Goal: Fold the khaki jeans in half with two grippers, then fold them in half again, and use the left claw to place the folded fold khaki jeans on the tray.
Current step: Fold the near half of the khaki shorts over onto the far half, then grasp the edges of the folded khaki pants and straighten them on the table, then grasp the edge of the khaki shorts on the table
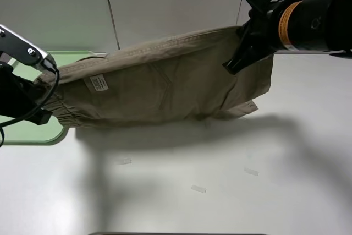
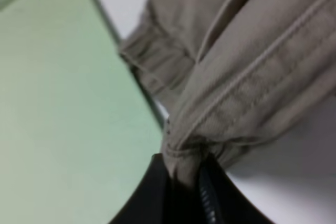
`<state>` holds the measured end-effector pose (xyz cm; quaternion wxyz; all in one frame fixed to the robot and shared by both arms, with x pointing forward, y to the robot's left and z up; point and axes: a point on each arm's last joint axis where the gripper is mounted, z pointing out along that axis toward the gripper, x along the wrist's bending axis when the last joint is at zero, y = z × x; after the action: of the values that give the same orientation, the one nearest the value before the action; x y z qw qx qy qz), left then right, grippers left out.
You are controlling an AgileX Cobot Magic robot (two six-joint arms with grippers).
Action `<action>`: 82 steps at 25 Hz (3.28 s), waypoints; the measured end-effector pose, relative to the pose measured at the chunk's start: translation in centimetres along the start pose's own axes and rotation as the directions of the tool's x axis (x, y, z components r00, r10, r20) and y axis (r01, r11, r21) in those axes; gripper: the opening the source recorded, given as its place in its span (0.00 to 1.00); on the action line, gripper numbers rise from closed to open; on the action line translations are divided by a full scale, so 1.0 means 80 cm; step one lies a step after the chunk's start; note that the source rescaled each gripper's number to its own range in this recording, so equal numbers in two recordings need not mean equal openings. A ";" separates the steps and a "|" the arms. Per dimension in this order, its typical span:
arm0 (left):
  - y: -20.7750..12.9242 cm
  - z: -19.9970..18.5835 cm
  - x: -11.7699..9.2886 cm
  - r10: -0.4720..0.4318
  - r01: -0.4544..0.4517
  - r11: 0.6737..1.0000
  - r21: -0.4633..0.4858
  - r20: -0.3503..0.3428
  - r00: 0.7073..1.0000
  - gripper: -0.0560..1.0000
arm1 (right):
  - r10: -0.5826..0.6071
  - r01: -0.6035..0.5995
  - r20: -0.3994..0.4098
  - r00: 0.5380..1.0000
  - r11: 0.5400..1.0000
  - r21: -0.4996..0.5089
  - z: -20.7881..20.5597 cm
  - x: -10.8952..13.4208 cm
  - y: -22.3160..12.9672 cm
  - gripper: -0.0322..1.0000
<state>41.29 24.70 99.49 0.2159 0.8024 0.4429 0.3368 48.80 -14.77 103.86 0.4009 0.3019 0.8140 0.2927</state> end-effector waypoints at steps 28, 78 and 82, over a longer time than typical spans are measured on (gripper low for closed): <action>0.006 0.004 0.042 -0.159 0.151 0.977 -0.150 -0.046 0.986 0.84 | 0.047 -0.063 0.145 0.988 0.992 0.113 0.046 -0.048 -0.017 1.00; -0.025 -0.320 0.053 -0.288 0.313 0.922 -0.227 0.137 0.948 0.84 | 0.372 -0.231 0.189 0.909 0.825 -0.515 -0.333 -0.130 0.005 1.00; -0.076 -0.297 0.031 -0.330 0.356 0.909 -0.215 0.149 0.932 0.84 | 0.378 -0.241 0.195 0.905 0.834 -0.496 -0.333 -0.130 0.001 1.00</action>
<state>21.44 31.11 112.60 0.3904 0.6976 0.5208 0.2996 31.87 -28.52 122.40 0.5203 0.3659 0.5943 0.4922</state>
